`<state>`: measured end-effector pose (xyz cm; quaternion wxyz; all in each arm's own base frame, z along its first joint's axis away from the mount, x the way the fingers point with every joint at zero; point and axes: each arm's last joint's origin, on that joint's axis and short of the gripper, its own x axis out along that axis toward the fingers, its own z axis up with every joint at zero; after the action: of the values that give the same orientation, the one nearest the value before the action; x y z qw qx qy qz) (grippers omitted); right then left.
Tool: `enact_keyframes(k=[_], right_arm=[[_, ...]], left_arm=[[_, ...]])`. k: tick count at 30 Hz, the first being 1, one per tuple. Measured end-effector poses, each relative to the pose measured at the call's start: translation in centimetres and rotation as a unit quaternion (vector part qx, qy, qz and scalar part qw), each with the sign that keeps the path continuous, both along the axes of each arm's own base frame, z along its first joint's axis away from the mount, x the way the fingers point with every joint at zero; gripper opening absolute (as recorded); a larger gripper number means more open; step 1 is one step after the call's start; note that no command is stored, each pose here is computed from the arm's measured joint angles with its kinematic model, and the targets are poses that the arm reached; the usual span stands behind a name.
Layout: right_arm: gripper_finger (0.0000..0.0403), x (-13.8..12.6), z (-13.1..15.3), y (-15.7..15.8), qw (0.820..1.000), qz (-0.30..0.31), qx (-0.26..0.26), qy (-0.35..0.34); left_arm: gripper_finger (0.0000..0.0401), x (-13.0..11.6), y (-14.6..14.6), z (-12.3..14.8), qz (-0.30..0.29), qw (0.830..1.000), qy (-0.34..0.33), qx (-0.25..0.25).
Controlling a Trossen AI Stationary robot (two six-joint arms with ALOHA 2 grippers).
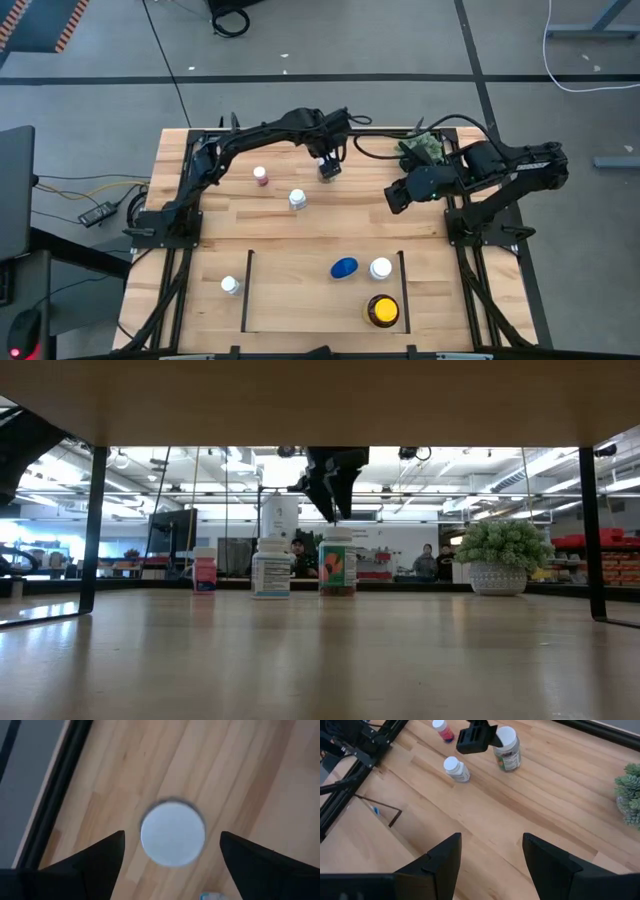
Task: Pick and place medicine bottles onto shelf by color
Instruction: Put the green medicine bottle on the shelf
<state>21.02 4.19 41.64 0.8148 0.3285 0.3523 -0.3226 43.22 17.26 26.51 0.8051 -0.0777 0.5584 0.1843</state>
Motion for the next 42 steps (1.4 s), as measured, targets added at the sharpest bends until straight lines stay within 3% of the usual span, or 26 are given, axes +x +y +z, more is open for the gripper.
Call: enact_keyframes(k=[16,24,42], right_arm=[[0.0218,0.0,0.0,0.1,1.000,-0.013,0.023,-0.007],[0.0218,0.0,0.0,0.1,0.999,-0.015,0.027,-0.009],[0.0218,0.0,0.0,0.4,0.999,-0.015,0.037,-0.011]], left_arm=[[0.0327,1.2,0.6,-2.7,0.009,1.000,0.003,-0.004],[0.0314,1.4,0.7,-2.7,0.010,1.000,-0.007,-0.001],[0.0304,0.8,0.2,-3.5,-0.002,0.999,0.040,-0.016]])
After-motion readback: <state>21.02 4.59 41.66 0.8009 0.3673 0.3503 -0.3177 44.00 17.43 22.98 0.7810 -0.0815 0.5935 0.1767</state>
